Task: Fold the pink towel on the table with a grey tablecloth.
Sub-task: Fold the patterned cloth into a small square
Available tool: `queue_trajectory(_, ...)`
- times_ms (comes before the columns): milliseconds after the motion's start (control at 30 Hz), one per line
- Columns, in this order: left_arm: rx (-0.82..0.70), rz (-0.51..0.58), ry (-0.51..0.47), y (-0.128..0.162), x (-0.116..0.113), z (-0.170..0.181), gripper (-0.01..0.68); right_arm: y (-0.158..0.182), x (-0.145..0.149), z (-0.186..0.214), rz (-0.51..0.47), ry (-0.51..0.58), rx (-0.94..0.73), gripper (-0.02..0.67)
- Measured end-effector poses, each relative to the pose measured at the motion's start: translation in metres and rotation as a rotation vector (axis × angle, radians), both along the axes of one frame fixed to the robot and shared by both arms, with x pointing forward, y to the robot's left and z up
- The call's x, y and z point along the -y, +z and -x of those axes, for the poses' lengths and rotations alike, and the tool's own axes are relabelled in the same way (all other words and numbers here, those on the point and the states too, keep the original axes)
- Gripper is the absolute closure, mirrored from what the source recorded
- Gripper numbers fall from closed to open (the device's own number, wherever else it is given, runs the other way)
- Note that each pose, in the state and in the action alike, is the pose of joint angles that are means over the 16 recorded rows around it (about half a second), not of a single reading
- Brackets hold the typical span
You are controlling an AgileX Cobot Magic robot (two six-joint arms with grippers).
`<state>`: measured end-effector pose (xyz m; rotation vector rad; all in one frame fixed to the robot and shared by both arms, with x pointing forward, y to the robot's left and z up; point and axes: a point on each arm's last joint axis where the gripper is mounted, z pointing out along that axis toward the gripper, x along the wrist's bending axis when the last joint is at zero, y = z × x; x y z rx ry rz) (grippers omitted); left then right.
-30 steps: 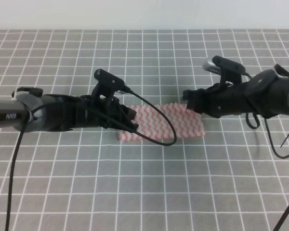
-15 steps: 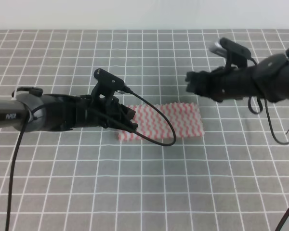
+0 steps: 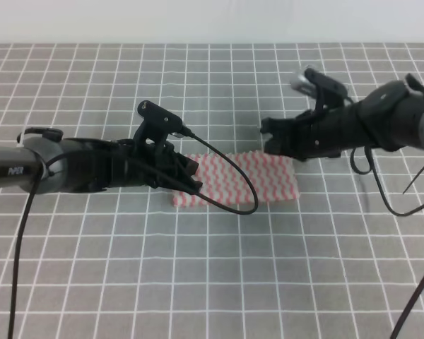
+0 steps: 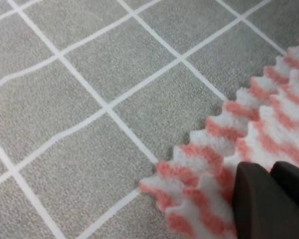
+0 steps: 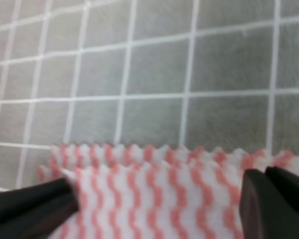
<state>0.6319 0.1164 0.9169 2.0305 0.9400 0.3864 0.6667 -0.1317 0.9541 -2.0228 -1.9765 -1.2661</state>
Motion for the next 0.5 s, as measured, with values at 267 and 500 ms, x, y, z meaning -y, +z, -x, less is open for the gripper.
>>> queue_trajectory(267,-0.001,-0.001,-0.003,-0.001,0.000,0.000,0.624,-0.016,0.002,-0.003,0.052,0.003,-0.004,0.663)
queue_trajectory(500,0.021,-0.005,-0.015,0.004,0.001,0.000,0.624,-0.018,0.007,-0.006,0.093,0.000,0.022,0.664)
